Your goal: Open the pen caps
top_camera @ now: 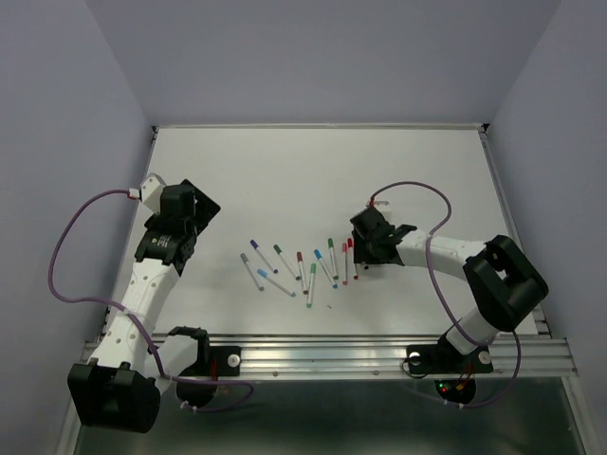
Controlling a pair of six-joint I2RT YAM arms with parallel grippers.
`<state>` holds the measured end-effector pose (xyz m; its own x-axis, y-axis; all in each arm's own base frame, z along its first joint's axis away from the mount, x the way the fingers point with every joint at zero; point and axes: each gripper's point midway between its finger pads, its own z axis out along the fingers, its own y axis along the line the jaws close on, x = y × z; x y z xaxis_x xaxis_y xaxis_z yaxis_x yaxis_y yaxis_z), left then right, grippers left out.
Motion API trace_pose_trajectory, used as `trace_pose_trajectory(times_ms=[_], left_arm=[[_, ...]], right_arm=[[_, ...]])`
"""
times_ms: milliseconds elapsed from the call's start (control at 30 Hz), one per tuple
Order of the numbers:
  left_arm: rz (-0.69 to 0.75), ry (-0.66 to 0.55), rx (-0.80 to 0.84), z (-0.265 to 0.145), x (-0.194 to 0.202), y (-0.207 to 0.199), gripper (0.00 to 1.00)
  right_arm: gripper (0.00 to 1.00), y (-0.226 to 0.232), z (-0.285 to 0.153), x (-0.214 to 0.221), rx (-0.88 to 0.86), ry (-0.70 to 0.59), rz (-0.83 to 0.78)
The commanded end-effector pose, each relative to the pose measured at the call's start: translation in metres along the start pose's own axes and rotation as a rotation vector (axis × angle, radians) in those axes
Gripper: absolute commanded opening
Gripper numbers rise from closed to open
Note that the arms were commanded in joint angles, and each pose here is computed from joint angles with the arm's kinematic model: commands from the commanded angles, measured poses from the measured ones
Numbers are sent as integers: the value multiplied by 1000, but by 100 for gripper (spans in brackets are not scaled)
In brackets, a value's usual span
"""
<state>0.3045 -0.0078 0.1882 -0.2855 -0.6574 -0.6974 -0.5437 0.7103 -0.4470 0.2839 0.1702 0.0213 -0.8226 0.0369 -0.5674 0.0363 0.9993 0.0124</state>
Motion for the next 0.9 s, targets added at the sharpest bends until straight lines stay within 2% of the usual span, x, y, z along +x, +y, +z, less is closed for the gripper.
trace_pose_trajectory(times_ms=[0, 100, 167, 300, 433, 467, 567, 700, 733, 800, 867], left_arm=[[-1, -40, 18, -6, -10, -2, 99], [-1, -40, 20, -6, -10, -2, 99], [-1, -41, 26, -6, -10, -3, 99], [3, -32, 40, -6, -9, -6, 99], [8, -5, 88, -8, -5, -15, 99], [13, -1, 103, -9, -5, -18, 99], [24, 10, 165, -11, -4, -29, 99], [41, 81, 360, -22, 9, -64, 99], [52, 113, 467, -32, 14, -84, 99], [68, 145, 567, -42, 23, -102, 99], [79, 188, 700, -59, 35, -127, 99]], right_arm=[[62, 8, 9, 1, -30, -9, -40], [55, 9, 13, 5, -32, 4, -57], [45, 12, 15, 6, -44, 7, -60], [32, 20, 19, 8, -84, 14, -68], [5, 23, 20, 2, -88, 0, -75], [1, 23, 19, 0, -85, -10, -73], [1, 19, 10, -19, -63, -78, -62], [1, 22, -17, -54, -94, -192, -48], [1, 28, -33, -67, -140, -235, -38], [1, 36, -50, -76, -217, -272, -60], [1, 60, -84, -86, -408, -322, -77]])
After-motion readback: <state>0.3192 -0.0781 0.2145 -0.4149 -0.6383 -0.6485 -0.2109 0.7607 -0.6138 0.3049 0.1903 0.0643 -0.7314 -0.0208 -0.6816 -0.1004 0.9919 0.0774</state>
